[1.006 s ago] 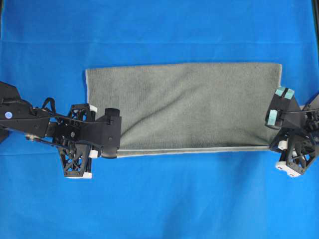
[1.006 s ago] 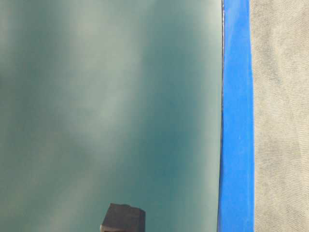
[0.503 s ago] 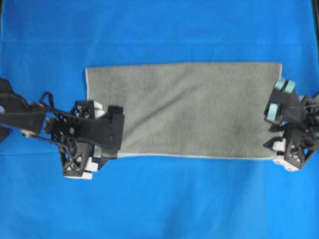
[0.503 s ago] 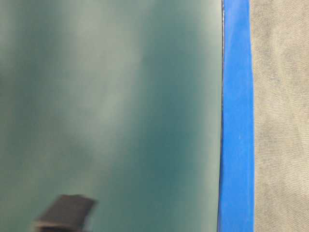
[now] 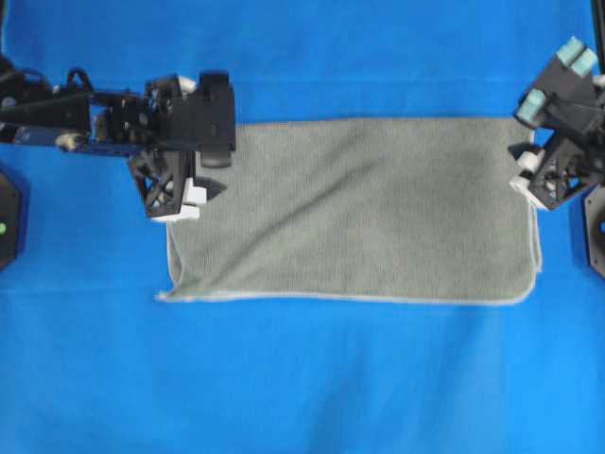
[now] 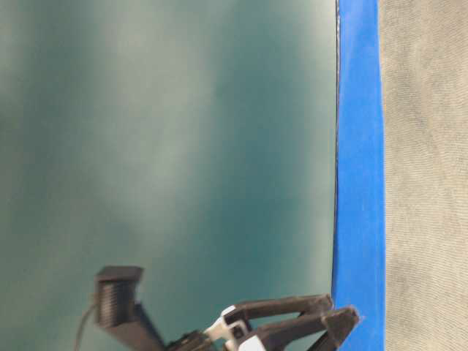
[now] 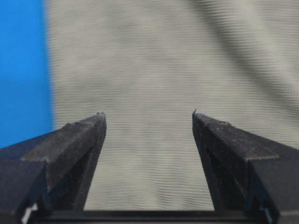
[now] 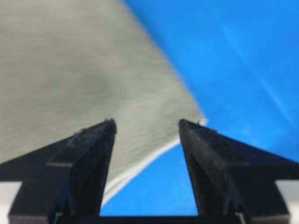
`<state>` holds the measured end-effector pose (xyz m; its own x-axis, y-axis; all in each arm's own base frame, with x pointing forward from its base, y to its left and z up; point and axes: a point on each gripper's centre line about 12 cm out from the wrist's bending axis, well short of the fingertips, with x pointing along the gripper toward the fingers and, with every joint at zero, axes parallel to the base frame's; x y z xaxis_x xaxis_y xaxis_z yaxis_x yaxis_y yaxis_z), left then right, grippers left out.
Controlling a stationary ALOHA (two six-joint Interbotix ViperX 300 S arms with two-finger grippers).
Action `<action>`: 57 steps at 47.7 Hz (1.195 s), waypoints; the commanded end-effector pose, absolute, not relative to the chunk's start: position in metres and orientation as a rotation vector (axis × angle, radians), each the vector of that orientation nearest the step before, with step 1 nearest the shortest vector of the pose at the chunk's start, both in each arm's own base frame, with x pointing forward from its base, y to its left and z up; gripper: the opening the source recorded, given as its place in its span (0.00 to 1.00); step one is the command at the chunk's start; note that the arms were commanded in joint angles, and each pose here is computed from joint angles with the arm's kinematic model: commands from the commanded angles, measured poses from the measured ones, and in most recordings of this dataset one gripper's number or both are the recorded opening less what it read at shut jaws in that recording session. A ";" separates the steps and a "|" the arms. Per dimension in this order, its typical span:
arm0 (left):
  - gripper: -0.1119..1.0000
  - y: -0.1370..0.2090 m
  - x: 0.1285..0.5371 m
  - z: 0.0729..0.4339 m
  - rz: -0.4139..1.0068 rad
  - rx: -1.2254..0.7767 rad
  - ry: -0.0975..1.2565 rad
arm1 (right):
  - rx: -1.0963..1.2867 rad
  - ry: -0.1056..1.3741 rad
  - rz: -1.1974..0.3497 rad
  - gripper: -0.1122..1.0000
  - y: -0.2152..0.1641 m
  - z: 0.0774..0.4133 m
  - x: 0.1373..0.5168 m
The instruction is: Fold a large towel.
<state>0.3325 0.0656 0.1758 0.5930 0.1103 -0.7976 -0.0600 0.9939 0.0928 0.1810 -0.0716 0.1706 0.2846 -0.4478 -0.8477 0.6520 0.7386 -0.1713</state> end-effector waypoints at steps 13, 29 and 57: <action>0.74 0.116 0.326 0.133 0.191 0.059 0.983 | 0.266 1.026 -0.742 0.63 -0.107 0.134 0.185; 0.71 0.126 0.318 0.105 0.192 0.075 1.031 | 0.311 1.076 -0.705 0.63 -0.124 0.101 0.192; 0.12 0.132 0.314 0.107 0.166 0.092 1.104 | 0.242 1.113 -0.695 0.12 -0.132 0.101 0.190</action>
<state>0.3112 0.1286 0.0972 0.4278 0.1709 -0.8876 -0.0794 0.9853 0.1515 0.1878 -0.1277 0.0943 0.2512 -0.3732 -0.8931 0.6115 0.7765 -0.1525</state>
